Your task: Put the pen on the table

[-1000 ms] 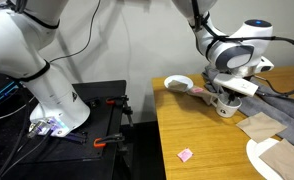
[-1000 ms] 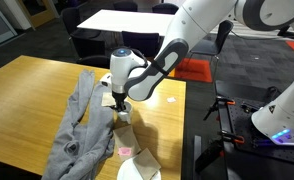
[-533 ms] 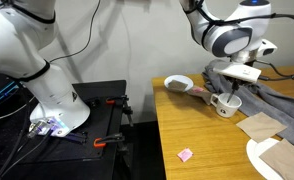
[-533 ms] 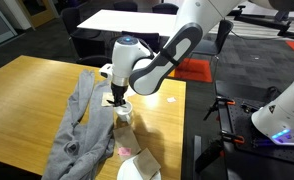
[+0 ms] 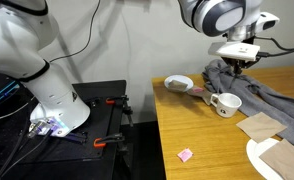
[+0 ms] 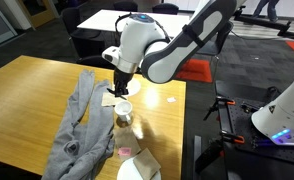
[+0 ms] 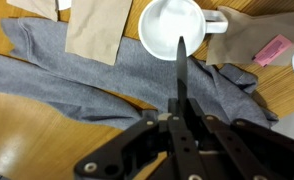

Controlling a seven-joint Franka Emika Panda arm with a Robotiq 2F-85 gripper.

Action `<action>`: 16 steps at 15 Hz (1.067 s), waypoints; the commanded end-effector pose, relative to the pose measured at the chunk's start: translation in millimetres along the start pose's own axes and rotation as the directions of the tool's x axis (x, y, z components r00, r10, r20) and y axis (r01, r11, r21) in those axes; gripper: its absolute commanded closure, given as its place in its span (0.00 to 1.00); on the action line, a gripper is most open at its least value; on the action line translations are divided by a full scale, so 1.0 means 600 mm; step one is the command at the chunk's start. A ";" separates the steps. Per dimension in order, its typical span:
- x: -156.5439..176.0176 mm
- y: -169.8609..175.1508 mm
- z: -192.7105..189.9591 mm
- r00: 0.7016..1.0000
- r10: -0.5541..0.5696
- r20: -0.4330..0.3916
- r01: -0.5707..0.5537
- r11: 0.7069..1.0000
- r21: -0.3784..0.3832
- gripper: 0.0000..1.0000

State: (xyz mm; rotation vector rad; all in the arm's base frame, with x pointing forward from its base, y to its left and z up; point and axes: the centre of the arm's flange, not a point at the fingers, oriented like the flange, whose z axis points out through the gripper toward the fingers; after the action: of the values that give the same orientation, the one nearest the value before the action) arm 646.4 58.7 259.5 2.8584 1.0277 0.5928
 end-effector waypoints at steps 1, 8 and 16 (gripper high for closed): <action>-0.042 -0.003 -0.072 0.991 0.134 0.002 -0.134 0.991 -0.015 0.97; -0.108 0.023 -0.083 0.903 0.427 0.039 -0.428 0.904 -0.005 0.97; -0.176 0.028 -0.034 0.781 0.599 0.175 -0.608 0.794 -0.003 0.97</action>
State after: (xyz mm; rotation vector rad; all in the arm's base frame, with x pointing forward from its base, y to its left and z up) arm 583.3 -20.6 250.7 3.1600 0.1610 0.4173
